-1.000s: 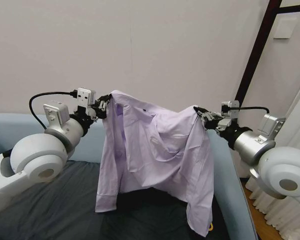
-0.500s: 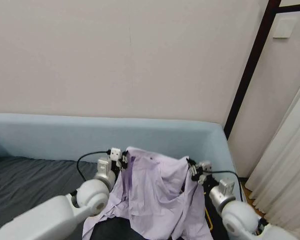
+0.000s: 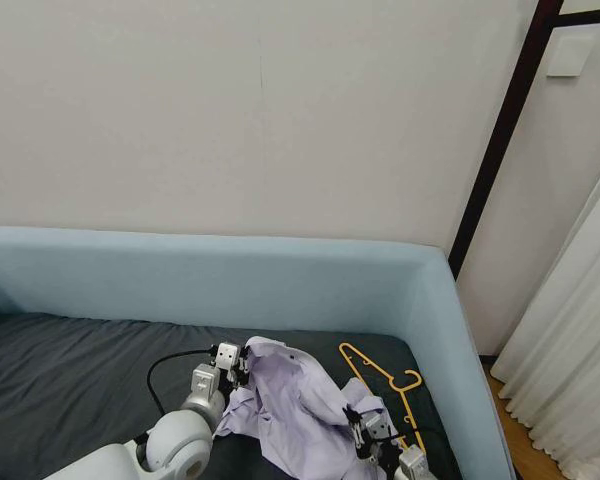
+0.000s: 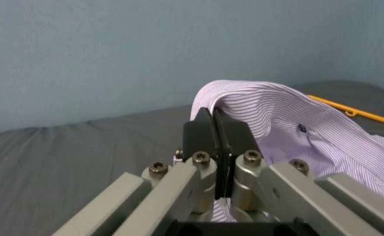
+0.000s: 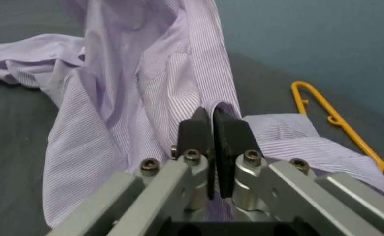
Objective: Pick up the clothes from the sofa and hang them on the clothes hanger.
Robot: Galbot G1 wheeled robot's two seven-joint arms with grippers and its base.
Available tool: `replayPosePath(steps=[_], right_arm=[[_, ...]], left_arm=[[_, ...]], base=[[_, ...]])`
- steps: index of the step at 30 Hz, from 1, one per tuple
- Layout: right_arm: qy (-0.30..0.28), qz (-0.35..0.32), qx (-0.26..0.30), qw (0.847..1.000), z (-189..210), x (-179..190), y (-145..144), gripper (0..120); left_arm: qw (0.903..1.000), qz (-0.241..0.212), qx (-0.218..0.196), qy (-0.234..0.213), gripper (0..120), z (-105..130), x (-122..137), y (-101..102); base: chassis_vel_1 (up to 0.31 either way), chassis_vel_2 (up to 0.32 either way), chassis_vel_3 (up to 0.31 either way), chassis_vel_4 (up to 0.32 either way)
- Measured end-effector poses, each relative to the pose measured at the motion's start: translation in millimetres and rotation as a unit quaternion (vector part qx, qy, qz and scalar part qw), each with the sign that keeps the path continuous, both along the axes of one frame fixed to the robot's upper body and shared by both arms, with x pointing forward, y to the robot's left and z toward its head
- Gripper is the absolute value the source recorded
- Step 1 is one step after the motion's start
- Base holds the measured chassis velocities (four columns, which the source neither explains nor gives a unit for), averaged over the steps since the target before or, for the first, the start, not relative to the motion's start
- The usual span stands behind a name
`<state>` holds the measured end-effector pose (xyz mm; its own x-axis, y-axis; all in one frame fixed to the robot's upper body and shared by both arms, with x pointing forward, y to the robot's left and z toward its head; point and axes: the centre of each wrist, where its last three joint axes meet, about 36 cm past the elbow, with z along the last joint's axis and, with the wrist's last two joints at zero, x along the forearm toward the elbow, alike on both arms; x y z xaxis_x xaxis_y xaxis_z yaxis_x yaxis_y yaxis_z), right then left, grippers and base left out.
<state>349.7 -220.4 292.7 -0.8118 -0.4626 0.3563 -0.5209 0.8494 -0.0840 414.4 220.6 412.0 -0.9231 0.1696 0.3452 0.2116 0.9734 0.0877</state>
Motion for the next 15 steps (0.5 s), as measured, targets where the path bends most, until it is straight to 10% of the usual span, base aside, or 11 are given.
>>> replayPosePath(steps=[15], right_arm=[[0.197,-0.099,0.128,0.967,113.2,12.5,2.0,59]], left_arm=[[0.9997,-0.017,0.009,-0.018,0,-7.4,-13.1,-1.6]], base=[[0.000,0.000,0.000,0.000]])
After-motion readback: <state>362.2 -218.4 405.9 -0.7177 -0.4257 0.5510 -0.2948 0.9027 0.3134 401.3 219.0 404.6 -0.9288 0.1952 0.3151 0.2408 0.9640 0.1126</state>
